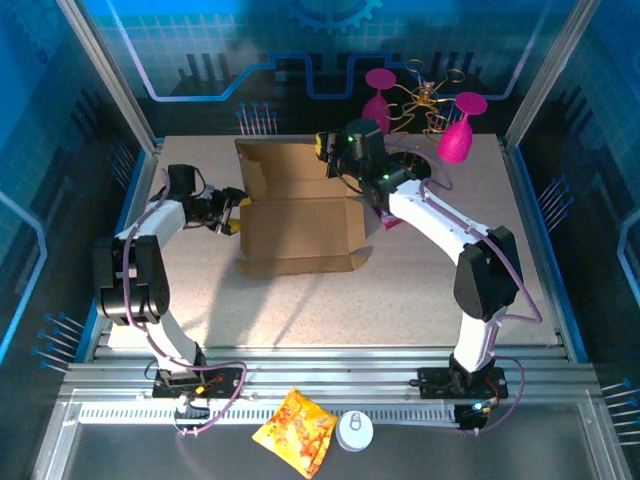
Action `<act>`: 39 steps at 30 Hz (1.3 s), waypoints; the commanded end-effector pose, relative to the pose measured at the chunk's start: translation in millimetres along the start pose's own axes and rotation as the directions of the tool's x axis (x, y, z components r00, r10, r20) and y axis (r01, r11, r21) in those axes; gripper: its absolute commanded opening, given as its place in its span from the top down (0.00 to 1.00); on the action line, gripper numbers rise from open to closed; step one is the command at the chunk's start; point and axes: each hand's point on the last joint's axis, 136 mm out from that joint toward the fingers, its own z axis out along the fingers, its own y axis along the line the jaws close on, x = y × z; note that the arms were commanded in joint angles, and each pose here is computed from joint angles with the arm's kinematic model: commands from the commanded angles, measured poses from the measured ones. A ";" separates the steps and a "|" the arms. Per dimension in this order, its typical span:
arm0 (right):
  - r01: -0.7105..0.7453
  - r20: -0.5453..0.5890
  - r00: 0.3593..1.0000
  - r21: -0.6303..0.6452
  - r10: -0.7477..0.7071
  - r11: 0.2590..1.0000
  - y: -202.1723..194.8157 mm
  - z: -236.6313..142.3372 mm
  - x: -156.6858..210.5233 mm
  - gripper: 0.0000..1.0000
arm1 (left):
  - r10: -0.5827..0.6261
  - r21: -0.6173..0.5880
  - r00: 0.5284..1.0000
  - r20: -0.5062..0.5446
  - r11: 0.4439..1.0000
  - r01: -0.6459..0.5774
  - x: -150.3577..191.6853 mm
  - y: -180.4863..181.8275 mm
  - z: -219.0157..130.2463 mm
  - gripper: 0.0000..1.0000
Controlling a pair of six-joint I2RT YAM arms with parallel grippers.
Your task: Fold the paper box
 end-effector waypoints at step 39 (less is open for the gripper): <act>0.045 -0.023 0.999 0.054 -0.044 0.998 -30.2 10.1 -3.1 1.00 | -0.510 0.189 0.828 0.235 0.859 0.476 28.5 -15.0 -91.0 0.78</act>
